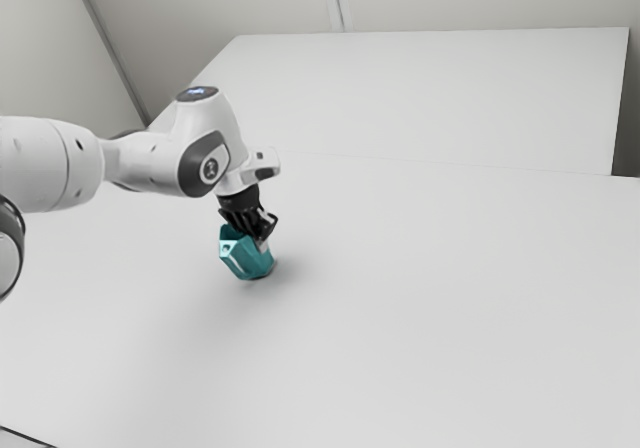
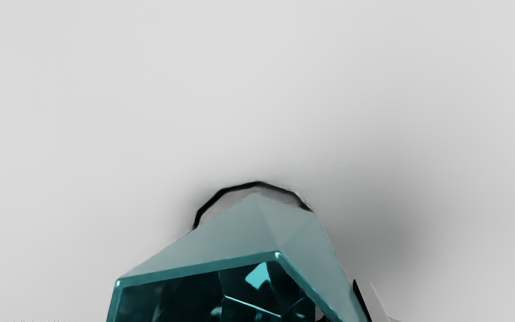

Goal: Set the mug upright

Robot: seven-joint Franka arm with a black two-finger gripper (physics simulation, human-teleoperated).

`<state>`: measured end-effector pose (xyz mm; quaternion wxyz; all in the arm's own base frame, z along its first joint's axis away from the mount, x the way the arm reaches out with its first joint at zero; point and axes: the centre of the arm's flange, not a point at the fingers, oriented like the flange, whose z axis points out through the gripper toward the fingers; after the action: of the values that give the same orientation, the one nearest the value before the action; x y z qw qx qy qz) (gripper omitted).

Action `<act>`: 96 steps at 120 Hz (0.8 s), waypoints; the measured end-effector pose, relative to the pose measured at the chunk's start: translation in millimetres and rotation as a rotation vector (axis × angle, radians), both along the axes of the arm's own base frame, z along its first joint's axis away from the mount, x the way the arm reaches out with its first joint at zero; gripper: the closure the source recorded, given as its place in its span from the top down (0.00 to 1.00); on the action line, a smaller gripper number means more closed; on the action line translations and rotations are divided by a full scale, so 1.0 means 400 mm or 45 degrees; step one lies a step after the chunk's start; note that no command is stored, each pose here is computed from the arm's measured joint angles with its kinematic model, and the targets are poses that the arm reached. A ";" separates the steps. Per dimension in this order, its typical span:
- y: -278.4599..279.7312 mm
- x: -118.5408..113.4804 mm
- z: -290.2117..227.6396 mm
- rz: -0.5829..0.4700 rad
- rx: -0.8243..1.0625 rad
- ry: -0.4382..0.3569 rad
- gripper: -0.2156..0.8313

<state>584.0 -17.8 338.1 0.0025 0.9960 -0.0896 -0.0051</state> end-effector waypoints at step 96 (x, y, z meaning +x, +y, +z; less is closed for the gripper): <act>-0.137 0.013 0.685 0.140 0.050 -0.193 0.77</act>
<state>589.3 -72.8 612.0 -0.0237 0.9968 -0.0344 0.0686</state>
